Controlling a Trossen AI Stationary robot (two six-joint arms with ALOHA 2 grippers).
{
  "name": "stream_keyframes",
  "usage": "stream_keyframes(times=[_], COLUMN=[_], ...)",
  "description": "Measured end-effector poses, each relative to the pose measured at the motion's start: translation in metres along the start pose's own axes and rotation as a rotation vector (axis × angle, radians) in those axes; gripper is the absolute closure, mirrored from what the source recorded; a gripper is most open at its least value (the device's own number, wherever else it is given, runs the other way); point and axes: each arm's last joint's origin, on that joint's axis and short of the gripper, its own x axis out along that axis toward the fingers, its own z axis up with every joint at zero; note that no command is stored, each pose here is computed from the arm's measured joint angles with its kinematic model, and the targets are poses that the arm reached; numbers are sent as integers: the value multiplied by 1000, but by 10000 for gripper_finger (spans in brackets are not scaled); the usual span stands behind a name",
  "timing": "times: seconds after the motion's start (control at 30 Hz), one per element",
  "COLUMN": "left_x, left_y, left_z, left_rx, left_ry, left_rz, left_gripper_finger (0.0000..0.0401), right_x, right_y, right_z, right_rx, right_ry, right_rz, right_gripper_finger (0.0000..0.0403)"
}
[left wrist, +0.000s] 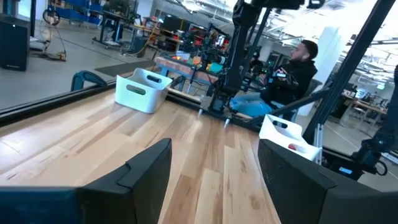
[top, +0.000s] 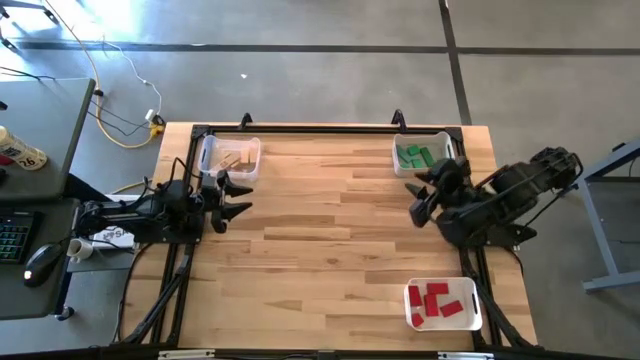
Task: Sort & place blocks by color
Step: Return to Home Position
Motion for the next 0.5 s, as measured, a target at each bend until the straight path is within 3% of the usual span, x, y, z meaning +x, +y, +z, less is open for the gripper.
stream_keyframes(times=[0.33, 0.5], left_x=[0, 0], left_y=[0, 0], left_z=[0, 0], left_rx=[0, 0], left_ry=[1, 1], left_rz=[-2, -2], left_gripper_finger=[174, 174], right_x=[-23, -38], right_y=[-53, -77], right_z=[20, 30], right_rx=[-54, -90], right_ry=[-143, -215], right_rz=[4, 79], right_gripper_finger=[247, 247])
